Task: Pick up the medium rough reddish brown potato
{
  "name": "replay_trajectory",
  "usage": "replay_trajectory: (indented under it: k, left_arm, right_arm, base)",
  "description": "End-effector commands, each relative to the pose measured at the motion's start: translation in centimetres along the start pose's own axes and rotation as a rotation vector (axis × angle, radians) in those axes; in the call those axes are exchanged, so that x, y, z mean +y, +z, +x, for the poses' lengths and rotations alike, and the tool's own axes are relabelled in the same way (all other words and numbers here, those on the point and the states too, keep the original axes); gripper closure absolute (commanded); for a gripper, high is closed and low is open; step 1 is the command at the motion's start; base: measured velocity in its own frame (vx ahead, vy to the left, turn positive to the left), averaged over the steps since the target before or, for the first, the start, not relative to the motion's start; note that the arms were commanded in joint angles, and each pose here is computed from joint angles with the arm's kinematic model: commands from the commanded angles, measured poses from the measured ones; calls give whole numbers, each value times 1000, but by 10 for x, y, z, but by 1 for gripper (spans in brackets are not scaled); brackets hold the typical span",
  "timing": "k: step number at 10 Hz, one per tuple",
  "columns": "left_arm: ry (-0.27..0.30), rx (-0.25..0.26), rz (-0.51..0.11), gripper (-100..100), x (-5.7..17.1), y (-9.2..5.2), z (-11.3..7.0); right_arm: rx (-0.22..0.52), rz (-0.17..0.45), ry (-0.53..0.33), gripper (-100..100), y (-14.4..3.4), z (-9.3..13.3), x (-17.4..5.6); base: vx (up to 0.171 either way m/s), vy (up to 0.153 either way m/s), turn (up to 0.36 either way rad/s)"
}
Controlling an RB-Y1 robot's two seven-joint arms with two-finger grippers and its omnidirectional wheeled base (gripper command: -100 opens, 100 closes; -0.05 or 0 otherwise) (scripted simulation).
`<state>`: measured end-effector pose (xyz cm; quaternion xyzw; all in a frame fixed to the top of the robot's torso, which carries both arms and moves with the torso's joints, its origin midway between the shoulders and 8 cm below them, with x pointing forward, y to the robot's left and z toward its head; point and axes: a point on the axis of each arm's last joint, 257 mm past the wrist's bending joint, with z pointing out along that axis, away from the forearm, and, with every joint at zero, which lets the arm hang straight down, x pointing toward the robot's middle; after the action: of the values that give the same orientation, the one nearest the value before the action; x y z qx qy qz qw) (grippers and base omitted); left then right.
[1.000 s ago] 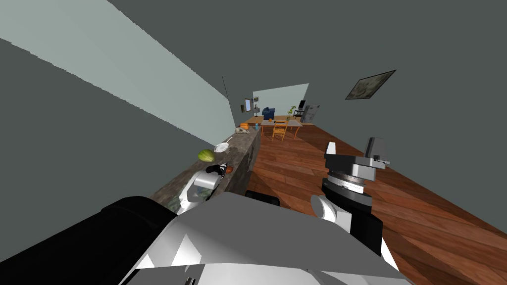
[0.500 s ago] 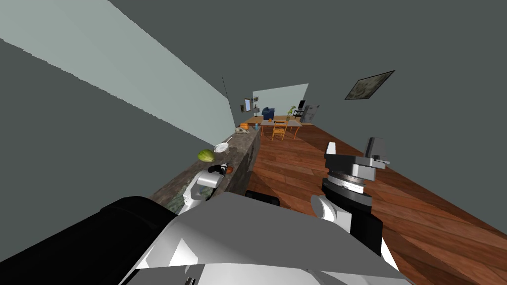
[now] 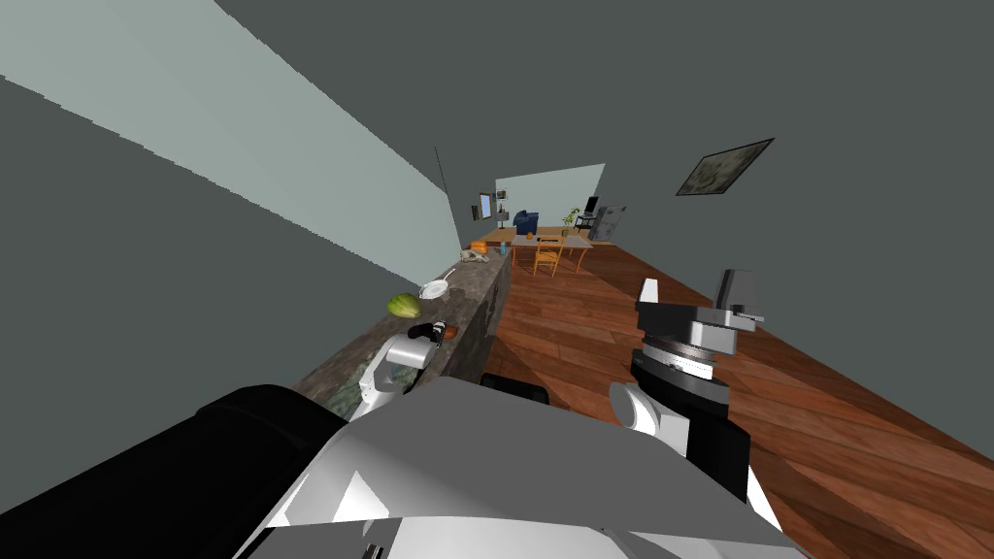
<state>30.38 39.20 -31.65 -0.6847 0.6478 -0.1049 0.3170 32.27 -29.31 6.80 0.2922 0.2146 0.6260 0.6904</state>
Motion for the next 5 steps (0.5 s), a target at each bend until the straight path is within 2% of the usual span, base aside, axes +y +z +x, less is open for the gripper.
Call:
replay_trajectory:
  k: [1,2,3,5]
  left_arm:
    - [0,0,0,100,0,0,0]
    - [0,0,0,0,0,0,0]
    - [1,1,-1,100,-1,-7,-1]
    - [2,2,-3,100,-1,-15,0]
  right_arm:
    - [0,0,0,0,0,0,0]
    - [0,0,0,0,0,0,0]
    - [0,0,0,0,0,0,0]
    - [0,0,0,0,0,0,0]
  base:
    - [0,0,0]
    - [0,0,0]
    - [-3,-4,17]
    - [-4,-7,8]
